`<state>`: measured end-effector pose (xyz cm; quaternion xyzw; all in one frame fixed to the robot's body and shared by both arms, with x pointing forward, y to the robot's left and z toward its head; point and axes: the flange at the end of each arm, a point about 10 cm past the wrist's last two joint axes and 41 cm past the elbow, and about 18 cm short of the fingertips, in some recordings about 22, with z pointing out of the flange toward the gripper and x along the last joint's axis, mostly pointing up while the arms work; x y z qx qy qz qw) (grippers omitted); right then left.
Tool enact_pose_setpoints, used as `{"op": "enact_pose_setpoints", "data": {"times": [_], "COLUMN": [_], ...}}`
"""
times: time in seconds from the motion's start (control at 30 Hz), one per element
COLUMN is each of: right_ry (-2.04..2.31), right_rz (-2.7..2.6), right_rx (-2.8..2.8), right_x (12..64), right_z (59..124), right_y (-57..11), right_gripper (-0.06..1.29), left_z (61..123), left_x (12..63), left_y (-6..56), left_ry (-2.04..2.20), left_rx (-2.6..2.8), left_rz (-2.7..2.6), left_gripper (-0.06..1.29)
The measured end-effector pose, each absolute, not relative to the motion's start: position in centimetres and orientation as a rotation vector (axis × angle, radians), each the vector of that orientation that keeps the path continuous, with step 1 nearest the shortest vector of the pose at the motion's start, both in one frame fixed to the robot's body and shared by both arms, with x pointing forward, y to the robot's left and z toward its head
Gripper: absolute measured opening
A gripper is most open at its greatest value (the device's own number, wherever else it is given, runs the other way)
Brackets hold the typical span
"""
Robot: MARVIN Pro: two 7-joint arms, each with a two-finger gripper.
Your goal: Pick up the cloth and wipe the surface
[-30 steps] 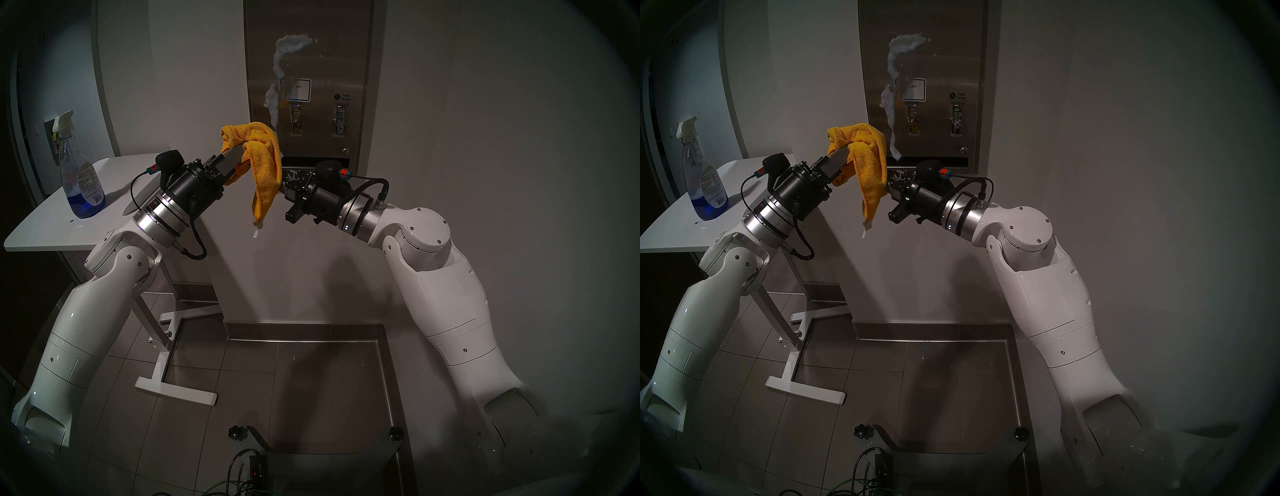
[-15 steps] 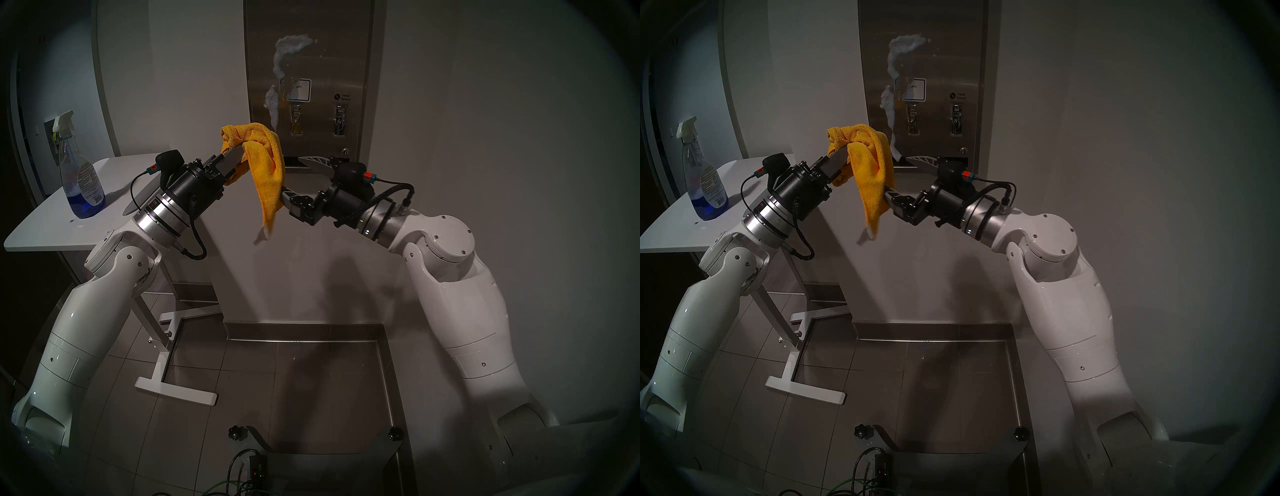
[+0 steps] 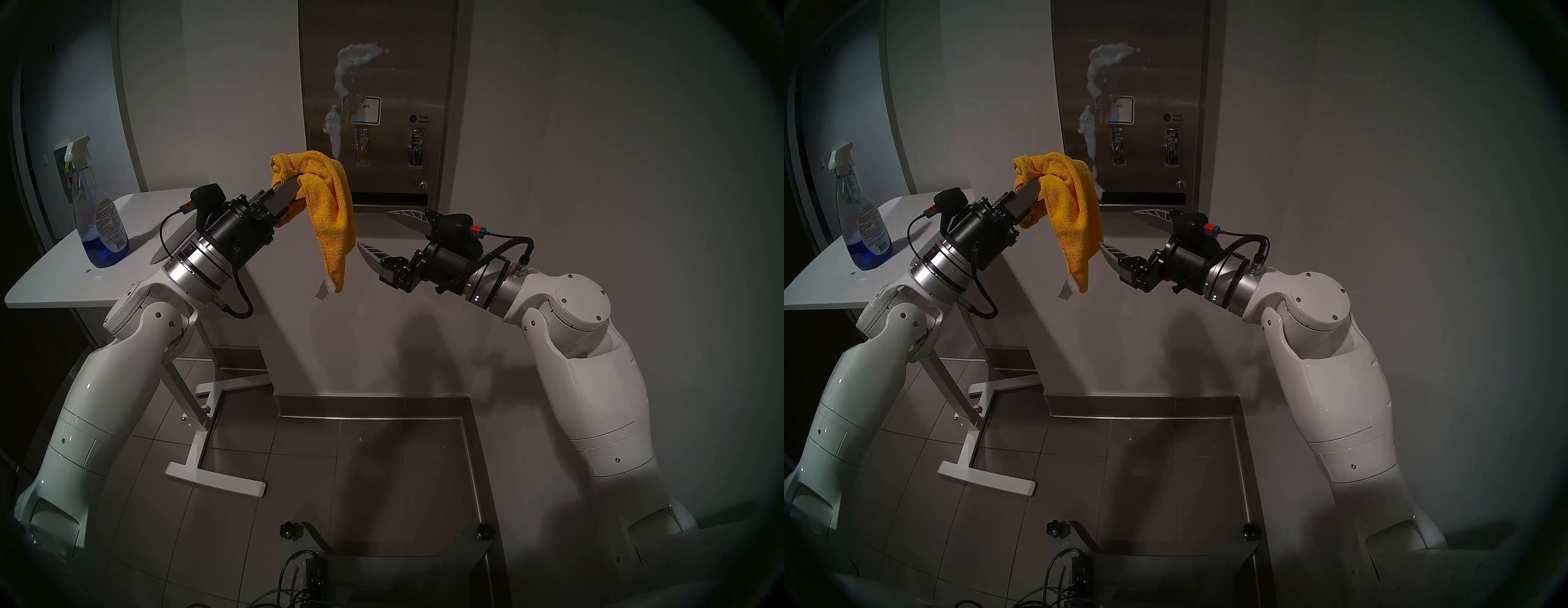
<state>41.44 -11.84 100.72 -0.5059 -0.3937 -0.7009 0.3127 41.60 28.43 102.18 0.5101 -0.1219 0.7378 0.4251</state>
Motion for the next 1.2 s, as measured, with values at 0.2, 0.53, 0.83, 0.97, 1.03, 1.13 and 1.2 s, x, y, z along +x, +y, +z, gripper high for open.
{"op": "enact_pose_setpoints", "data": {"times": [0.2, 0.53, 0.83, 0.97, 1.03, 1.13, 1.2], "right_ry": [-1.032, -1.025, -0.974, -0.953, -0.944, -0.938, -0.936], "right_rz": [-1.789, -1.718, -1.703, -1.709, -1.714, -1.722, -1.727], "right_rx": [-1.327, -1.326, -1.323, -1.31, -1.301, -1.285, -1.277], "right_x": [41.1, 41.9, 43.6, 44.0, 44.1, 44.1, 44.0], "right_z": [101.0, 101.2, 101.0, 101.0, 101.1, 101.2, 101.3], "right_y": [-9.4, -7.1, -5.9, -5.4, -5.2, -5.0, -5.0], "right_gripper": [1.25, 1.25, 1.25, 1.25, 1.25, 1.25, 1.25], "left_z": [102.2, 102.2, 102.2, 102.2, 102.2, 102.2, 102.2], "left_x": [41.6, 41.6, 41.6, 41.6, 41.6, 41.6, 41.6], "left_y": [28.4, 28.4, 28.4, 28.4, 28.4, 28.4, 28.4], "left_ry": [-0.305, -0.305, -0.305, -0.305, -0.305, -0.305, -0.305], "left_rx": [1.276, 1.276, 1.276, 1.276, 1.276, 1.276, 1.276], "left_rz": [1.845, 1.845, 1.845, 1.845, 1.845, 1.845, 1.845], "left_gripper": [0.03, 0.03, 0.03, 0.03, 0.03, 0.03, 0.03]}}
